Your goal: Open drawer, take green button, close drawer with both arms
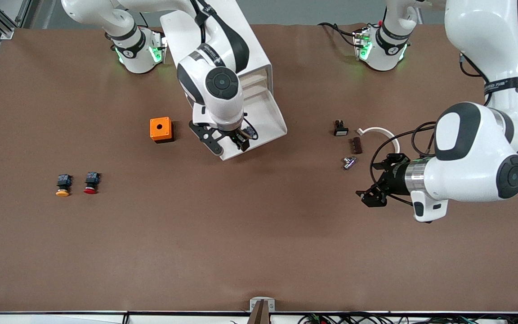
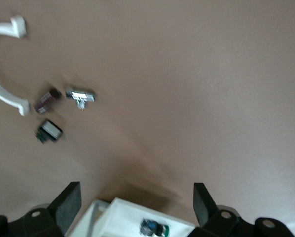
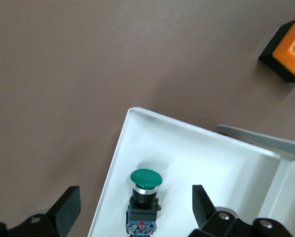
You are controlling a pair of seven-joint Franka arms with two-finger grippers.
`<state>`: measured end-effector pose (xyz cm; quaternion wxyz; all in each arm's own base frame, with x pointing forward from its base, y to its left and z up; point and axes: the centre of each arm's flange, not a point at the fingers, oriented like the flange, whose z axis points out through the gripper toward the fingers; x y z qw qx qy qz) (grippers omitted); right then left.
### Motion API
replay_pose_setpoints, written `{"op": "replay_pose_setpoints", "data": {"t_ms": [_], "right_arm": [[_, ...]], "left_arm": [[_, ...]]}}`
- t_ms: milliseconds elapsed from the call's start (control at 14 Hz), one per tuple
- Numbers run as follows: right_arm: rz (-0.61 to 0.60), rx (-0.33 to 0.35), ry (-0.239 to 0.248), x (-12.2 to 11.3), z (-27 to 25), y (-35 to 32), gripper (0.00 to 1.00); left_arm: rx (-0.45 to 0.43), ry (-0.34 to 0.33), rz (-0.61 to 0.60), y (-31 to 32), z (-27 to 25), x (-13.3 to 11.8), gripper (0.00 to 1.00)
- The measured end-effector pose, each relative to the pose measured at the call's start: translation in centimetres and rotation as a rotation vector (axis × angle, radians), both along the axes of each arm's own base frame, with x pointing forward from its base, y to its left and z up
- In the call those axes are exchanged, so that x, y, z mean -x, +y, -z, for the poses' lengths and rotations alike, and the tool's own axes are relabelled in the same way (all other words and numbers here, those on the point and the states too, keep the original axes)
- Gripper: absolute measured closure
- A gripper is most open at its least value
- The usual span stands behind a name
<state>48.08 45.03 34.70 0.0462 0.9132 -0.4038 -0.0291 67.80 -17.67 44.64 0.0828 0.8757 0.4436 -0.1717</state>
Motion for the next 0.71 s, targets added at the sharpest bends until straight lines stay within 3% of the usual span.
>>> {"op": "replay_pose_setpoints", "data": {"t_ms": [214,712], "right_arm": [[0.006,0.014,0.006,0.9,1.9,1.2,0.00],[-0.004,0.018,0.005,2.0,4.4,1.5,0.00]], "left_arm": [[-0.075,-0.030,0.038,0.6,-0.5,0.1,0.00],[-0.099,-0.104,0.261,1.4,-1.0,0.1,0.00]]}}
